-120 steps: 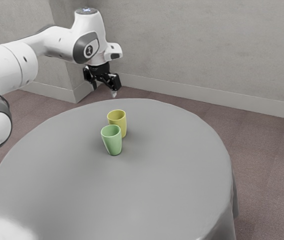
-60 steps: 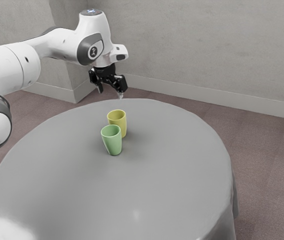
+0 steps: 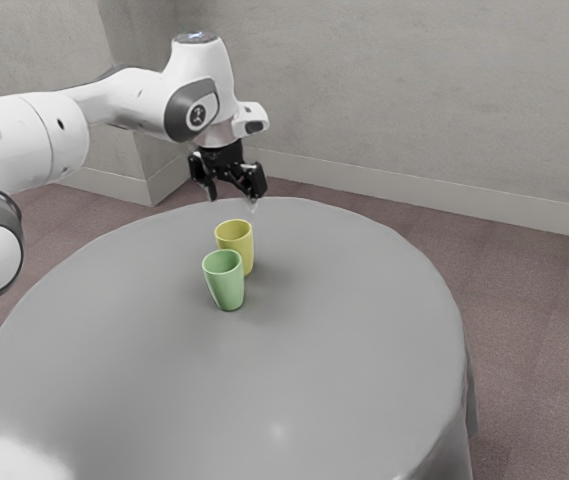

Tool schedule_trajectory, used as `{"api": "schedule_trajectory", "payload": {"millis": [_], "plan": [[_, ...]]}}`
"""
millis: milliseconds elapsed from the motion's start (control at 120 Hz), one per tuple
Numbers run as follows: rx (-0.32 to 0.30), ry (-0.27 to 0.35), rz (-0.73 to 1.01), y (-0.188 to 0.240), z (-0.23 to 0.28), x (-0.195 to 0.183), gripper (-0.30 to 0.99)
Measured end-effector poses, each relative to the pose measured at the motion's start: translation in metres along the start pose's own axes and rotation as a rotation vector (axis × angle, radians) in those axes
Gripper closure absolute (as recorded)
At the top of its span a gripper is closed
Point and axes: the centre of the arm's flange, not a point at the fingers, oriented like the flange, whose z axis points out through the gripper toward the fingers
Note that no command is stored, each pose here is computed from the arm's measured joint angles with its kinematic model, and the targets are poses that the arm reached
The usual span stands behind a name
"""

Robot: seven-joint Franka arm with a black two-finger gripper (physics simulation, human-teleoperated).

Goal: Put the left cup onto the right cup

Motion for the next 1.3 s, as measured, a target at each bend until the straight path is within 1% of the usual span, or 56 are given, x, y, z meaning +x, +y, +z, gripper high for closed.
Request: {"api": "schedule_trajectory", "payload": {"millis": [108, 333, 733, 867, 1300], "plan": [[-0.001, -0.012, -0.011, 0.002, 0.008, -0.002, 0.00], [0.001, -0.015, -0.032, 0.001, 0.013, -0.002, 0.00], [0.006, 0.009, -0.051, -0.008, 0.024, 0.005, 0.00], [0.003, 0.026, -0.050, -0.011, 0.024, 0.012, 0.00], [-0.001, 0.026, -0.053, -0.026, 0.032, 0.017, 0.00]]}}
